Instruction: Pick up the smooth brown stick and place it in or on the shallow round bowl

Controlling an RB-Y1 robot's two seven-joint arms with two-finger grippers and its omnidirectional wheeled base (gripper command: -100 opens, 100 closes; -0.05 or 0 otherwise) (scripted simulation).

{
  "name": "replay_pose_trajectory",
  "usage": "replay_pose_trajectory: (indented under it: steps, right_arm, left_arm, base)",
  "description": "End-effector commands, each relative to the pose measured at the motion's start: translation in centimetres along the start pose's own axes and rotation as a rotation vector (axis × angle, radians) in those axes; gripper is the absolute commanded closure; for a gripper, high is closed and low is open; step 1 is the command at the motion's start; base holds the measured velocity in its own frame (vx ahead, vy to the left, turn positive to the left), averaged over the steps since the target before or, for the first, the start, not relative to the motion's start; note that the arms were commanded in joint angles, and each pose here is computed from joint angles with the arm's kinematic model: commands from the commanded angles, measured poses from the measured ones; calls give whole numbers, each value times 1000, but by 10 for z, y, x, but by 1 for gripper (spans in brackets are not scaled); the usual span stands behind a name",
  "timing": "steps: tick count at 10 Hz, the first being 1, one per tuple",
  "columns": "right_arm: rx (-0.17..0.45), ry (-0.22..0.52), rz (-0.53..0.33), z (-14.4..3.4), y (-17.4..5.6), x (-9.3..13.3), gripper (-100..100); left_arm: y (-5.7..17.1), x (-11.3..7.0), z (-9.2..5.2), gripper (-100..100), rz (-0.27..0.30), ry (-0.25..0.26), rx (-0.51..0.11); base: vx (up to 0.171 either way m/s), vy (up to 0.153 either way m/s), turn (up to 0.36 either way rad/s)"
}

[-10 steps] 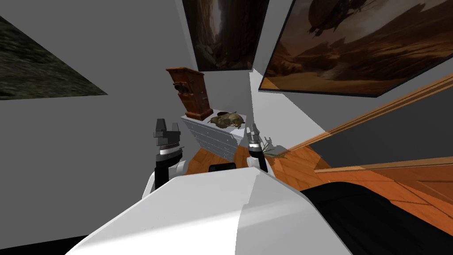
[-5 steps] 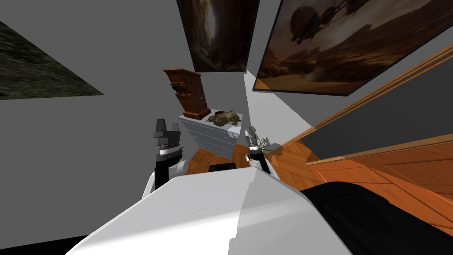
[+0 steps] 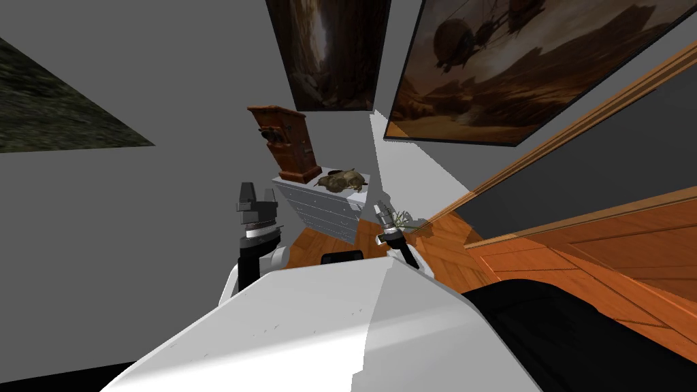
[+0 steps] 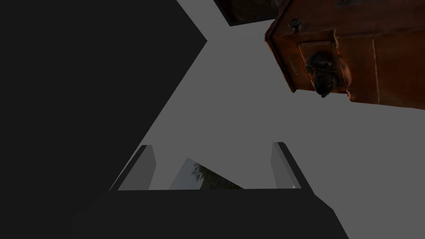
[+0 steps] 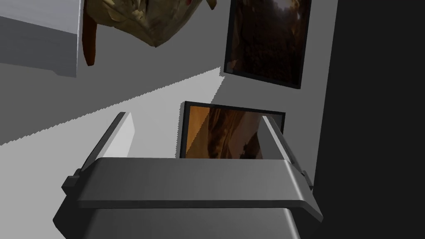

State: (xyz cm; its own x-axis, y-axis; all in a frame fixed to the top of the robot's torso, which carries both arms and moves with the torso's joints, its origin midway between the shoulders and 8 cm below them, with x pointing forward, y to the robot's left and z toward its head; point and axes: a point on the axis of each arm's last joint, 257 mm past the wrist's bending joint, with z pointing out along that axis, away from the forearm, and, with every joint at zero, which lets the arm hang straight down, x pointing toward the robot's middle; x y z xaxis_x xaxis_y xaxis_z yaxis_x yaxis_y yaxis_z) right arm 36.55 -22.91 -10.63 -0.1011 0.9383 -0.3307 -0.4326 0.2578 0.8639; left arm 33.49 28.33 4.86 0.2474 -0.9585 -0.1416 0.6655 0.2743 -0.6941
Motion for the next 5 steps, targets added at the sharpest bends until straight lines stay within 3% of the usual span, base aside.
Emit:
replay_pose_trajectory:
  steps: [1, 4, 5]
  right_arm:
    - [31, 54, -13, -12, -13, 10, -100]
    - [65, 136, -46, -25, -28, 19, -100]
    - [97, 179, -53, -38, -42, 26, -100]
  left_arm:
    - [0, 0, 0, 0, 0, 0, 0]
    - [0, 0, 0, 0, 0, 0, 0]
    - [0, 0, 0, 0, 0, 0, 0]
  base:
    - [-45, -17, -43]
    - [-45, -20, -17]
    - [-49, -27, 5]
